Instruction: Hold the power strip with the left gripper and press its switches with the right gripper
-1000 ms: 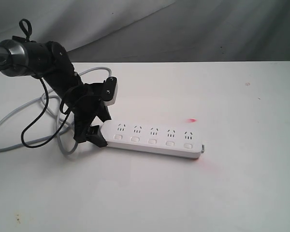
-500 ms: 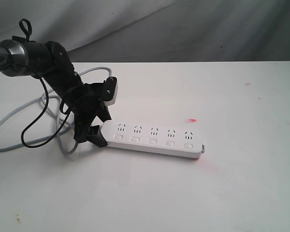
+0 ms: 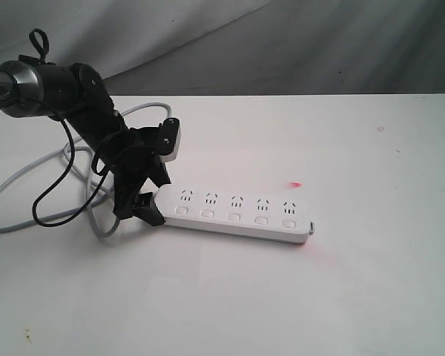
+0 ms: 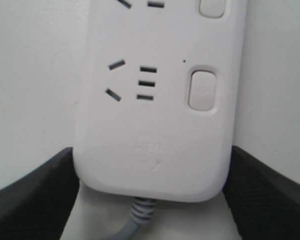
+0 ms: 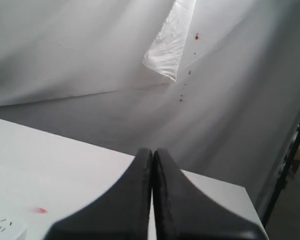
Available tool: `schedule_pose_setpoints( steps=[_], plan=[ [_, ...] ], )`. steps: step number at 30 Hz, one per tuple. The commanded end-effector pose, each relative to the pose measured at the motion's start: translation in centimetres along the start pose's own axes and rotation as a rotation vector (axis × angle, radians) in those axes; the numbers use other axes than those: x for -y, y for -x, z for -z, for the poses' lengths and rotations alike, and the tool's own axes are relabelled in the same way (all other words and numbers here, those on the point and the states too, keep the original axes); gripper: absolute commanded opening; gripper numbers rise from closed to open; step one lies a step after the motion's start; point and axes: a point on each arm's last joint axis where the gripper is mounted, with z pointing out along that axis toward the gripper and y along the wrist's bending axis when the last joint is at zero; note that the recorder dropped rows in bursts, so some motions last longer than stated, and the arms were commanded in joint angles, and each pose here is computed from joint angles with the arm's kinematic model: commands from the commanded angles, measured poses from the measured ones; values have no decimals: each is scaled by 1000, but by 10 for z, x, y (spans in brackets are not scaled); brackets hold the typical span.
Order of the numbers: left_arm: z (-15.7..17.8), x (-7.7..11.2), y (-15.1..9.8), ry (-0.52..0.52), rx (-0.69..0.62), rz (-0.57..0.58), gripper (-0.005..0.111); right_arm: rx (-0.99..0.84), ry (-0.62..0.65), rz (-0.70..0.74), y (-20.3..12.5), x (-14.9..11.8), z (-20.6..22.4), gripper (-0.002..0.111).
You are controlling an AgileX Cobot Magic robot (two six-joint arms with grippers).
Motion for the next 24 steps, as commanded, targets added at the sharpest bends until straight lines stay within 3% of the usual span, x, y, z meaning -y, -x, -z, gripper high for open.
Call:
schedule_pose_setpoints(
  steps=[1,12,24],
  plan=[
    [1,0,1,-6,5,5,51,-87,-41,-8,-11,3,-1,0],
    [1,0,1,-6,5,7,51,-65,-108,-65,-53,-3,0,0],
    [1,0,1,-6,5,3,51,-129,-85,-59,-68,-7,0,0]
  ],
)
